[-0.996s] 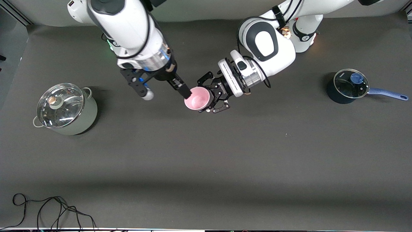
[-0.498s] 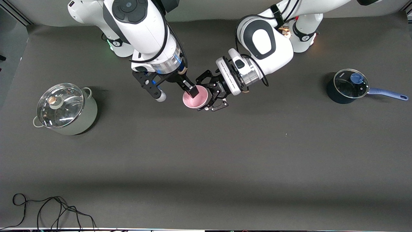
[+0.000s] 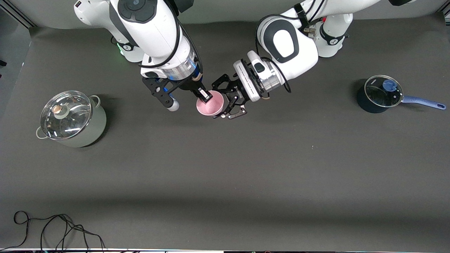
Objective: Transfer pink cup from left to right arm
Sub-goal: 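Close the right gripper on the pink cup beside the left gripper, then open the left gripper while the right gripper pulls the cup away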
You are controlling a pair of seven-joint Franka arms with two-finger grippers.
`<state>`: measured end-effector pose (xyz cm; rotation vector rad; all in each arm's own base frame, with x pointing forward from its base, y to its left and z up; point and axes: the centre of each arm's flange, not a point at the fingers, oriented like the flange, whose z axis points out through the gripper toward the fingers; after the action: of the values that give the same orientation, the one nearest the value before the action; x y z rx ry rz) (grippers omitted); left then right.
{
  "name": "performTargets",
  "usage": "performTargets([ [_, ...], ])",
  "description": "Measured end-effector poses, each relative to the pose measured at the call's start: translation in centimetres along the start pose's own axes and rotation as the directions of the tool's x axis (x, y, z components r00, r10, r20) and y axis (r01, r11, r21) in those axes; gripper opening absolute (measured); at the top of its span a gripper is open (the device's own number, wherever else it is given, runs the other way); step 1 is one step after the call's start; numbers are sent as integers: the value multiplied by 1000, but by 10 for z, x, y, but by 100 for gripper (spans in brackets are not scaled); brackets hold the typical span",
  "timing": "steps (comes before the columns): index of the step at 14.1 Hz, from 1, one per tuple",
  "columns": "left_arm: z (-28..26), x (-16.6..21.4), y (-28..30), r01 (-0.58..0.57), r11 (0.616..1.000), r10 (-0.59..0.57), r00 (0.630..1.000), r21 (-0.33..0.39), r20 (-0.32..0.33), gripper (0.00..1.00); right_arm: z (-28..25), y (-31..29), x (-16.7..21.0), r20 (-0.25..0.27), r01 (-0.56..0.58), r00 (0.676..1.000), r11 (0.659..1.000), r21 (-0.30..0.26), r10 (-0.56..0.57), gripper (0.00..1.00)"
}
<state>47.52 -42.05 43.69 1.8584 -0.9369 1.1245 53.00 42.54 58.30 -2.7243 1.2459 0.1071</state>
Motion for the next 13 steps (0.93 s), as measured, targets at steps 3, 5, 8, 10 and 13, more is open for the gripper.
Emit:
performTargets([
  [3,0,1,0,0,1000,0,1000,0,-1,66,-1,0,0,0,0,1000,1000,1,0,7],
  [5,-2,2,-6,11,1000,-11,1000,15,-2,79,-2,1,6,-7,3,1000,1000,-3,-3,6],
  [8,-5,2,-14,37,999,-37,999,28,-5,100,-9,3,35,-23,13,1000,1000,7,-13,5],
  [10,-6,1,-16,50,998,-49,999,35,-3,100,-14,5,58,-28,35,999,999,12,-35,5],
  [13,-10,-17,-33,67,995,-70,997,69,30,100,-24,15,95,-30,138,990,990,-4,-138,5],
])
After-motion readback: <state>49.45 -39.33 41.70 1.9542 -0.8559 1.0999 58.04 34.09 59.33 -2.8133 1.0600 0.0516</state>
